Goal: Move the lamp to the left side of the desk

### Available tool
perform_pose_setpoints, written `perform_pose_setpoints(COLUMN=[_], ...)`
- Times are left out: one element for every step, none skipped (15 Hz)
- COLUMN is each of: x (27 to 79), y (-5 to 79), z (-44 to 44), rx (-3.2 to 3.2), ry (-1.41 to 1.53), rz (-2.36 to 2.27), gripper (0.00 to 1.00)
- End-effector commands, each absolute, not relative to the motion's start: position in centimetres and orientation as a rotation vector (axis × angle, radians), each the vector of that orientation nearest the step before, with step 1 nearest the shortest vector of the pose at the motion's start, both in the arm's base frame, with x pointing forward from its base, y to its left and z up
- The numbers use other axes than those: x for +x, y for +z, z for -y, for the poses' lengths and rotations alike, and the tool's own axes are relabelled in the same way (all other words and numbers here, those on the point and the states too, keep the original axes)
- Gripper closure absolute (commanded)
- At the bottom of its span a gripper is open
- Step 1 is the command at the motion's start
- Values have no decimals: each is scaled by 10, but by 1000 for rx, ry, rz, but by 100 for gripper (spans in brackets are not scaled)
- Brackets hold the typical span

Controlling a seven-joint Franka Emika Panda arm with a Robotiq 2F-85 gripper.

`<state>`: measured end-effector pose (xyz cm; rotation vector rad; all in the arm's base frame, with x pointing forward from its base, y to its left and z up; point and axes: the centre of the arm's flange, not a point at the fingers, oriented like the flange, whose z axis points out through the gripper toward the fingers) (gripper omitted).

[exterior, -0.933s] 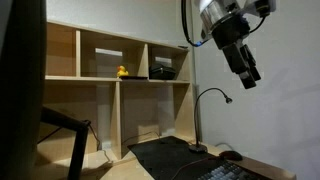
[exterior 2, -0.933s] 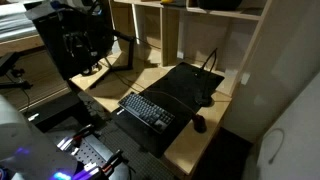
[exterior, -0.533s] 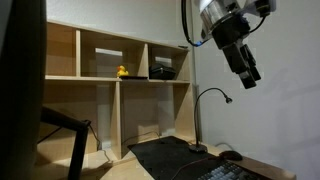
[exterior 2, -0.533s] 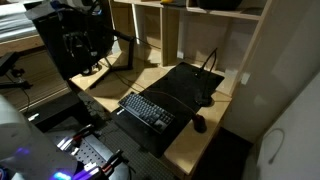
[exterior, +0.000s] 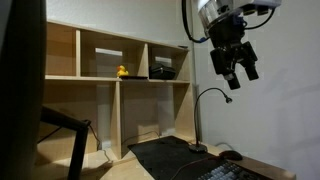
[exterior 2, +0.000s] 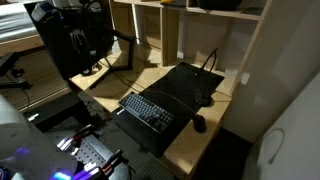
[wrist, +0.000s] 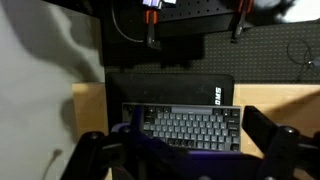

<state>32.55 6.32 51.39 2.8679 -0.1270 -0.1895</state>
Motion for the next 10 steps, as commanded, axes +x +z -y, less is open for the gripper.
perform_pose_setpoints(x=[334,328,328,328,328,328,328,329,332,336], y=[510,515,515,515,515,515,515,515,513,513], z=[-70,-66,-67,-67,-67,-67,-66,-67,-68,-69], rx=[2907,2891,2893,2893,2893,2893,2871,2848,2833,2840], ry=[-112,-147,-143,-143,-143,-143,-140,-107,-33,8], rz=[404,280,299,298,297,297,314,396,509,578], gripper=[0,0,0,0,0,0,0,0,0,0])
